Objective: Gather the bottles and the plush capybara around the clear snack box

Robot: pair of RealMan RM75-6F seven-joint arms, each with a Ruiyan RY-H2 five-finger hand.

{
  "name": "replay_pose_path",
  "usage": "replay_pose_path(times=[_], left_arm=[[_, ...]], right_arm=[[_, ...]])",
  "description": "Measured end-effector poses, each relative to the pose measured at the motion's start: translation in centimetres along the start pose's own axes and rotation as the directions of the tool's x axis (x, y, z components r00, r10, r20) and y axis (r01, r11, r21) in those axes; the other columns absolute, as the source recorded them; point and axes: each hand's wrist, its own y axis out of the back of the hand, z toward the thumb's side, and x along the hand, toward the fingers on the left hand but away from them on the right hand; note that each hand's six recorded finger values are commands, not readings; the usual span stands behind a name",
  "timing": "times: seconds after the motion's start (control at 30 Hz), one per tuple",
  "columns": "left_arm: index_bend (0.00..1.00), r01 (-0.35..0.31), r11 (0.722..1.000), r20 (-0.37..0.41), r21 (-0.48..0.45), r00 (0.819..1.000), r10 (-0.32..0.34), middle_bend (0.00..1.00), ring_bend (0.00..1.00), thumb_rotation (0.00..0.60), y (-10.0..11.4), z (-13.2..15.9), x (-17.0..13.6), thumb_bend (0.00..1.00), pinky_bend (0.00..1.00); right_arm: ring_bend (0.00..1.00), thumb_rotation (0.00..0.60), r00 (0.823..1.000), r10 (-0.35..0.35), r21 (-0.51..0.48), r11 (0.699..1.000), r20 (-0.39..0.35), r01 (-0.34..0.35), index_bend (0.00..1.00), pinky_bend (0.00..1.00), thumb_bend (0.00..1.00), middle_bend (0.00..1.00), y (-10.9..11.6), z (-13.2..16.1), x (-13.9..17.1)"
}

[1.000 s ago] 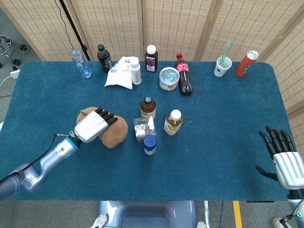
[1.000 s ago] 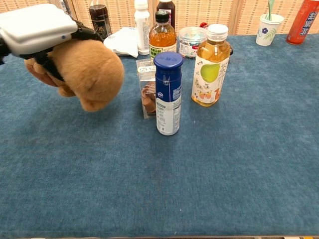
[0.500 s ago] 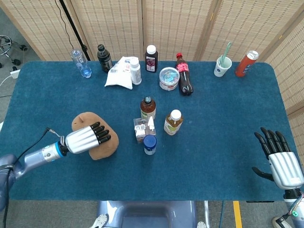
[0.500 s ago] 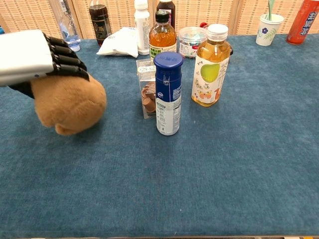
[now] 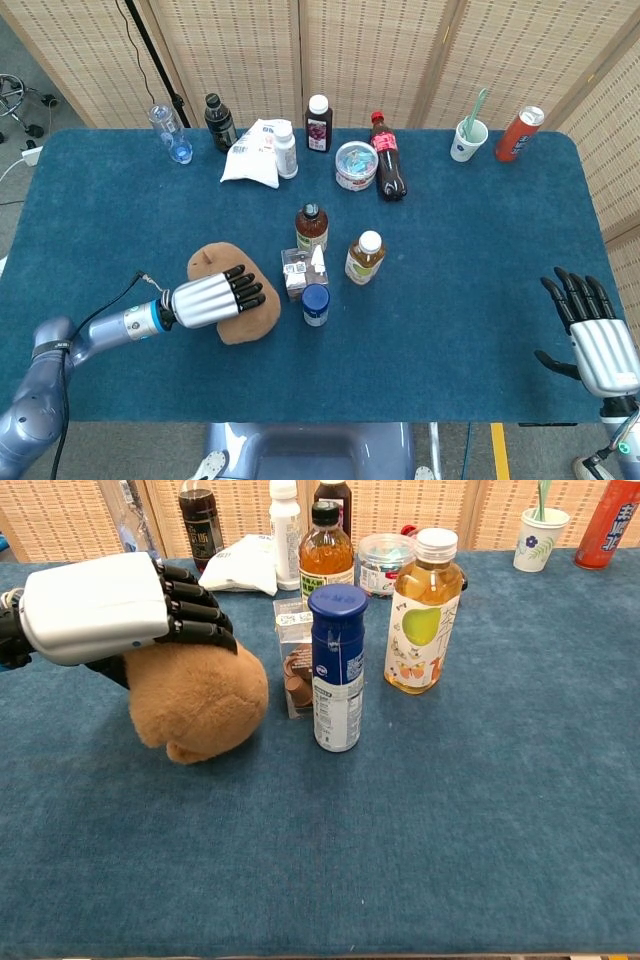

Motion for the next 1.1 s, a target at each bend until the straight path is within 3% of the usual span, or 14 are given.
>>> replay_pose_path(times=[0.17,0.23,0.3,1.1], left_arm=[[0.17,0.021,1.000,-0.032,0.022,0.999,-0.021,0.05,0.10,0.600,-0.4,-0.8,0.4,0.01,0.43],[0.05,0.028,0.999,-0.036,0.023,0.999,-0.027,0.00,0.06,0.600,-0.6,-0.9,0.5,0.00,0.41],[0.00,0.028,0.999,-0.039,0.022,0.999,-0.027,0.00,0.02,0.600,-0.6,-0.9,0.6,0.00,0.39],[0.00,-0.014,0.998,-0.107,-0.063,0.994,0.007,0.00,0.00,0.600,-0.6,-0.9,1.2,0.00,0.24]], right_arm=[[0.00,0.600,1.000,0.005,-0.002,1.000,-0.002,-0.005,0.00,0.00,0.00,0.00,-0.1,0.1,0.0],[0.00,0.600,1.000,0.008,-0.002,1.000,-0.001,-0.008,0.00,0.00,0.00,0.00,-0.2,0.1,0.0],[0.00,0.600,1.000,0.010,-0.002,1.000,-0.001,-0.010,0.00,0.00,0.00,0.00,-0.2,0.1,0.0],[0.00,0.600,1.000,0.029,0.001,1.000,-0.004,-0.029,0.00,0.00,0.00,0.00,-0.4,0.3,0.2]])
